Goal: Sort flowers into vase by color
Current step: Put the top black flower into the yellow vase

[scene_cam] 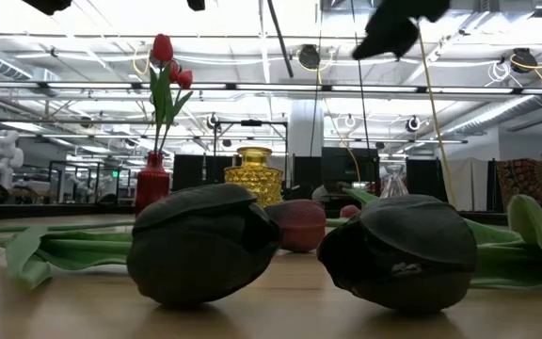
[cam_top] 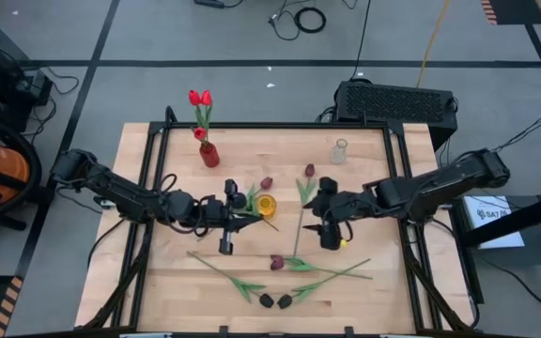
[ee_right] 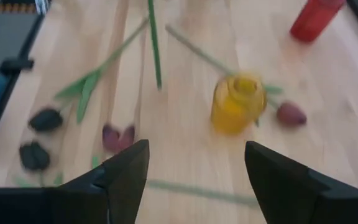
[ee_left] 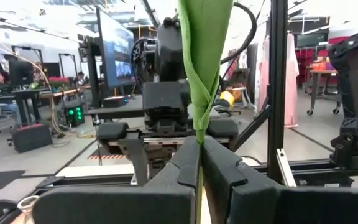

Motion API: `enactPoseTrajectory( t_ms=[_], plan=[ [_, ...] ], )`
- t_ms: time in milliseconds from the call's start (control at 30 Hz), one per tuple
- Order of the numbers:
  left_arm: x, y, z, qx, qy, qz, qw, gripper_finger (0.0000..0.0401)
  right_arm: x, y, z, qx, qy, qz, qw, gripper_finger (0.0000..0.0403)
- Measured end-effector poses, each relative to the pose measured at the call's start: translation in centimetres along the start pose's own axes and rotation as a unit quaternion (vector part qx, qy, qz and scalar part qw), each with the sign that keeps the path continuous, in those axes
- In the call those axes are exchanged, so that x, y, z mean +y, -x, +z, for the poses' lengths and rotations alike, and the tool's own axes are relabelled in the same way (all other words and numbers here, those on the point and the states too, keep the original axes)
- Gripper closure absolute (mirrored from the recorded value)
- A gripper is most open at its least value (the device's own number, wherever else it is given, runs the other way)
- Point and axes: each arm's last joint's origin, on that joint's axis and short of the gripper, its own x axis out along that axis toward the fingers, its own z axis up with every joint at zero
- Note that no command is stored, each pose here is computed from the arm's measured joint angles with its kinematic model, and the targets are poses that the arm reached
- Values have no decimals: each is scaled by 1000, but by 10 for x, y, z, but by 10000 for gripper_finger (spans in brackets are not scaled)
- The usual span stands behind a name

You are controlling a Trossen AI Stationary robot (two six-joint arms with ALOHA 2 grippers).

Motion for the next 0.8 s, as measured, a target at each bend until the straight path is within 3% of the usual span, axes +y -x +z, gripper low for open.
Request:
enactPoseTrajectory(
  t_ms=[200,567,800],
  plan=[
    [1,0,0,0,1,3,1000,389,3,15,-10,38,-9,0,999,159],
    [2,0,0,-1,14,7,1000,389,15,7,21,-123,31,27,992,183],
    [3,-1,0,-1,20,8,1000,389,22,-11,30,-170,49,31,984,188]
  ],
)
